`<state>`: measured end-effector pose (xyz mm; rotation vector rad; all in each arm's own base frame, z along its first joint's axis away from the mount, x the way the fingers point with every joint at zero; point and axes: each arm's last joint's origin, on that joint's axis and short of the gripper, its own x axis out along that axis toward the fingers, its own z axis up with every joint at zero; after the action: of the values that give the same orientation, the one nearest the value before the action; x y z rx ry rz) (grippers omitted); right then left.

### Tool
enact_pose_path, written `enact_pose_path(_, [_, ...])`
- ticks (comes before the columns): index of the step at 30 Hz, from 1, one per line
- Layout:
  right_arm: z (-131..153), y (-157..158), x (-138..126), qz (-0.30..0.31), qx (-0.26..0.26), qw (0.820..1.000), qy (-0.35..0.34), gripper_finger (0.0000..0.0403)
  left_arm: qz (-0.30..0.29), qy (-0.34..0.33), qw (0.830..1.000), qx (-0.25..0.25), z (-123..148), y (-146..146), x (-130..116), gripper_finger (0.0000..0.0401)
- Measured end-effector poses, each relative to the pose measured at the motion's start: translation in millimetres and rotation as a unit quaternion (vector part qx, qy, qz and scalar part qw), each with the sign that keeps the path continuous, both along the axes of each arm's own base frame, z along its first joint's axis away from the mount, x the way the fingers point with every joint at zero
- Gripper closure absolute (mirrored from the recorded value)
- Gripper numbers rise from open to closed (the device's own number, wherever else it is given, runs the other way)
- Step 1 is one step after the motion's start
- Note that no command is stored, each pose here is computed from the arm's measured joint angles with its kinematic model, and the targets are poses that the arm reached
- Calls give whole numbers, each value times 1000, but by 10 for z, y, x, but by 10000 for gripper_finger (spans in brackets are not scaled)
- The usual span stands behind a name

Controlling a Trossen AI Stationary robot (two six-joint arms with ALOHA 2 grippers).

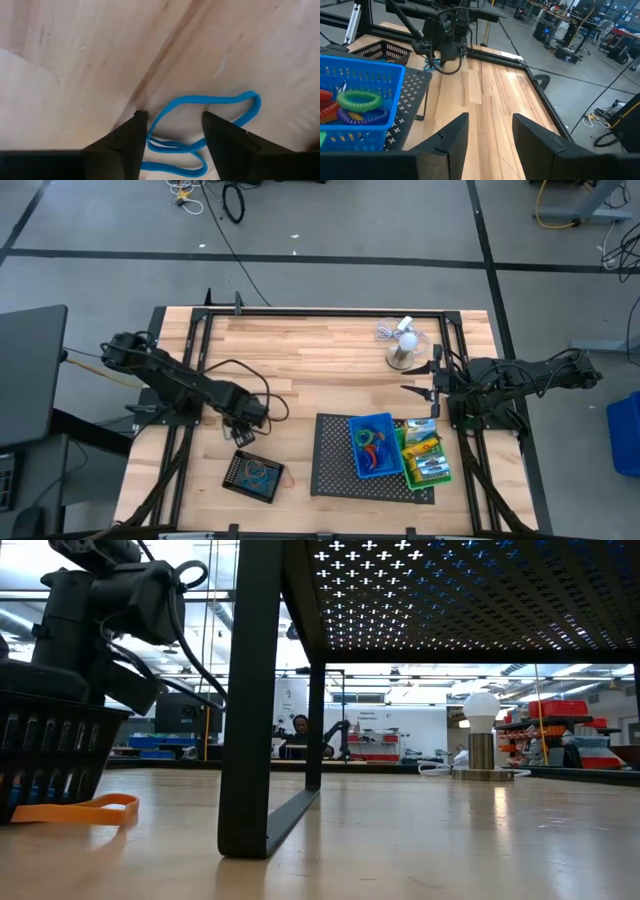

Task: Pick & Place Office Desk Supplies
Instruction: Put the right blue rubber band into the black bin

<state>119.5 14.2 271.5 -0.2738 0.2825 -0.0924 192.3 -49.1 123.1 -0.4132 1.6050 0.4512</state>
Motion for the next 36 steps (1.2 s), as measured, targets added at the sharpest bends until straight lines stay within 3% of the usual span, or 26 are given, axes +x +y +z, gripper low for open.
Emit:
enact_pose_path(4, [0,0,0,1,-1,1000,0,242,3,-14,1000,-10,-28,-1,-1,246])
enact_pose_path(9, [4,1,1,2,-2,1000,-2,242,12,-28,999,-16,-4,18,-3,371])
enact_pose_path(11, [7,2,2,3,-3,1000,-3,242,20,-32,999,-12,13,22,-14,391])
enact_pose_path(19, [7,2,2,3,-3,1000,-3,242,25,-58,996,59,373,-32,16,398])
enact_pose_path(32, [8,1,1,4,-5,1000,-3,242,1,-104,991,85,1045,-335,164,400])
enact_pose_path(36, [7,1,1,4,-5,1000,-3,242,-6,-138,988,64,1273,-513,182,400])
